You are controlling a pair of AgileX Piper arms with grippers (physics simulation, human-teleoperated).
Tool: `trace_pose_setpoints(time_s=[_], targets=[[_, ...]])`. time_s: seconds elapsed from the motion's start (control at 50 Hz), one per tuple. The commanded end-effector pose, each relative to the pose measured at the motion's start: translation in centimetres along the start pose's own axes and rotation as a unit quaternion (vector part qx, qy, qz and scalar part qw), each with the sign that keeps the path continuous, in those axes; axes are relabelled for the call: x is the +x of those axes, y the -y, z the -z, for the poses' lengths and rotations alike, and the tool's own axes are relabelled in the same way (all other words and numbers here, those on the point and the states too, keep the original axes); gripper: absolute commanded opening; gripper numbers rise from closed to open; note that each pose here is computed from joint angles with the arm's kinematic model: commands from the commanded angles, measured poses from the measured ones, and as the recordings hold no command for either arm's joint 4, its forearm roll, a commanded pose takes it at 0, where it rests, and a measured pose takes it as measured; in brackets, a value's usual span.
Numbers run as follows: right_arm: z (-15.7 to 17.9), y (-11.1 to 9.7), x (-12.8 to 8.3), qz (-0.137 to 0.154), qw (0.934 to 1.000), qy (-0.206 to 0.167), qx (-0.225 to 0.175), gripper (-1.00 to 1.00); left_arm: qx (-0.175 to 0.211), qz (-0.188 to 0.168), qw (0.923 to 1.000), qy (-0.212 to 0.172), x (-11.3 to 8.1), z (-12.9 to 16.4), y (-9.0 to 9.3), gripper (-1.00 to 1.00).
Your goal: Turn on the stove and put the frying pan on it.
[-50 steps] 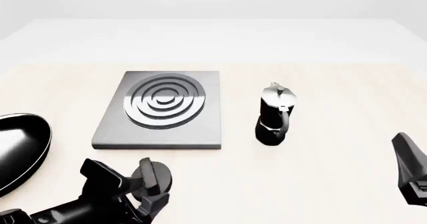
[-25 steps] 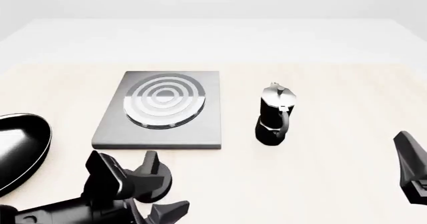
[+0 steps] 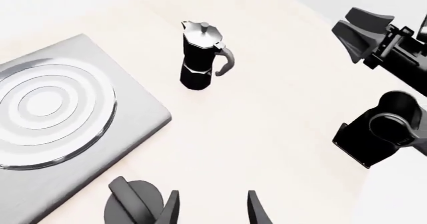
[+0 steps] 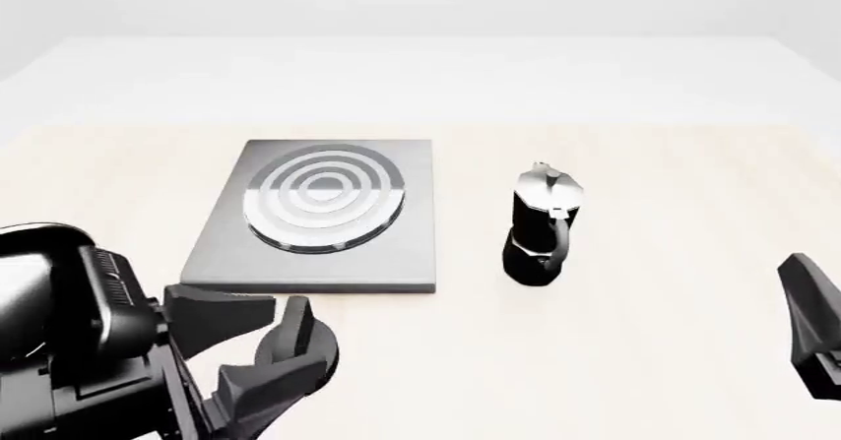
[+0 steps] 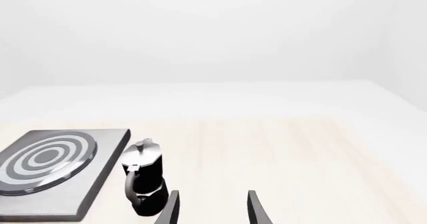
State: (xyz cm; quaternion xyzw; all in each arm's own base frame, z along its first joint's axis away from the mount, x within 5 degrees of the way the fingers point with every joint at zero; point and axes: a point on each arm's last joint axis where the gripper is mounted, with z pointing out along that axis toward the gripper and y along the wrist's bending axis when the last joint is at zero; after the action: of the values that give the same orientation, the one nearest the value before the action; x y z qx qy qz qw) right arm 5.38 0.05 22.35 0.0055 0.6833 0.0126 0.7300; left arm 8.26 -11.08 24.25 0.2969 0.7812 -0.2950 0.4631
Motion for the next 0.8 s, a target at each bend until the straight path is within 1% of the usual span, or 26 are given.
trace_pose_setpoints(time_s=[0.02,0.16,0.26,0.32,0.34,0.38,0.42,0.46,0.52,0.56,0.58,0.62,0.66,0.68,0.7,0.72,0.76,0.8], targets=[[0.0,-0.1,-0.2,-0.001,1.0,0.002,-0.005,1.0,-0.034,-0.009,0.9992,0.016,-1.2,3.6,-0.6,1.0],[0.1,-0.1,-0.4,0.0,1.0,0.003,-0.01,1.0,-0.072,-0.013,0.9971,0.023,-2.1,6.1,-1.1,1.0],[0.1,-0.1,-0.5,0.0,0.9999,0.003,-0.011,1.0,-0.095,-0.015,0.9951,0.021,-2.4,7.3,-1.3,1.0],[0.1,-0.2,-0.6,0.0,0.9999,0.003,-0.013,1.0,-0.12,-0.016,0.9924,0.021,-2.6,8.1,-1.5,1.0],[0.1,-0.2,-0.6,0.0,0.9999,0.004,-0.014,1.0,-0.134,-0.017,0.9906,0.021,-2.6,8.4,-1.7,1.0],[0.1,-0.2,-0.5,0.0,0.9999,0.004,-0.015,1.0,-0.15,-0.019,0.9884,0.017,-2.5,8.7,-1.8,1.0],[0.1,-0.2,-0.5,0.0,0.9999,0.003,-0.016,1.0,-0.177,-0.019,0.9839,0.015,-2.4,9.2,-2.1,1.0],[0.1,-0.2,-0.5,0.001,0.9999,0.003,-0.016,1.0,-0.184,-0.023,0.9827,0.011,-2.3,9.4,-2.1,1.0],[0.1,-0.2,-0.5,0.0,0.9998,0.003,-0.017,1.0,-0.213,-0.022,0.9769,0.0,-2.3,10.2,-2.2,1.0],[0.1,-0.2,-0.6,0.0,0.9998,0.003,-0.019,1.0,-0.225,-0.026,0.9741,-0.007,-2.3,10.7,-2.1,1.0],[0.1,-0.2,-0.6,0.0,0.9998,0.003,-0.02,1.0,-0.238,-0.028,0.9707,-0.012,-2.3,11.0,-2.2,1.0],[0.1,-0.3,-0.7,0.0,0.9997,0.004,-0.022,1.0,-0.251,-0.029,0.9675,-0.018,-2.3,11.5,-2.1,1.0],[0.1,-0.3,-0.7,-0.001,0.9997,0.004,-0.023,1.0,-0.256,-0.03,0.966,-0.019,-2.4,11.7,-2.0,1.0],[0.1,-0.3,-0.7,-0.001,0.9997,0.004,-0.025,1.0,-0.265,-0.023,0.9637,-0.025,-2.4,11.9,-2.0,1.0],[0.1,-0.3,-0.7,-0.001,0.9997,0.004,-0.025,1.0,-0.265,-0.023,0.9637,-0.025,-2.4,12.0,-2.0,1.0],[0.1,-0.3,-0.7,-0.002,0.9997,0.004,-0.025,1.0,-0.275,-0.029,0.9606,-0.029,-2.4,12.2,-2.0,1.0],[0.1,-0.3,-0.8,-0.002,0.9996,0.005,-0.027,1.0,-0.29,-0.028,0.9558,-0.037,-2.5,12.5,-2.0,1.0],[0.1,-0.3,-0.9,-0.002,0.9996,0.006,-0.028,1.0,-0.304,-0.018,0.9515,-0.045,-2.5,12.6,-2.1,1.0]])
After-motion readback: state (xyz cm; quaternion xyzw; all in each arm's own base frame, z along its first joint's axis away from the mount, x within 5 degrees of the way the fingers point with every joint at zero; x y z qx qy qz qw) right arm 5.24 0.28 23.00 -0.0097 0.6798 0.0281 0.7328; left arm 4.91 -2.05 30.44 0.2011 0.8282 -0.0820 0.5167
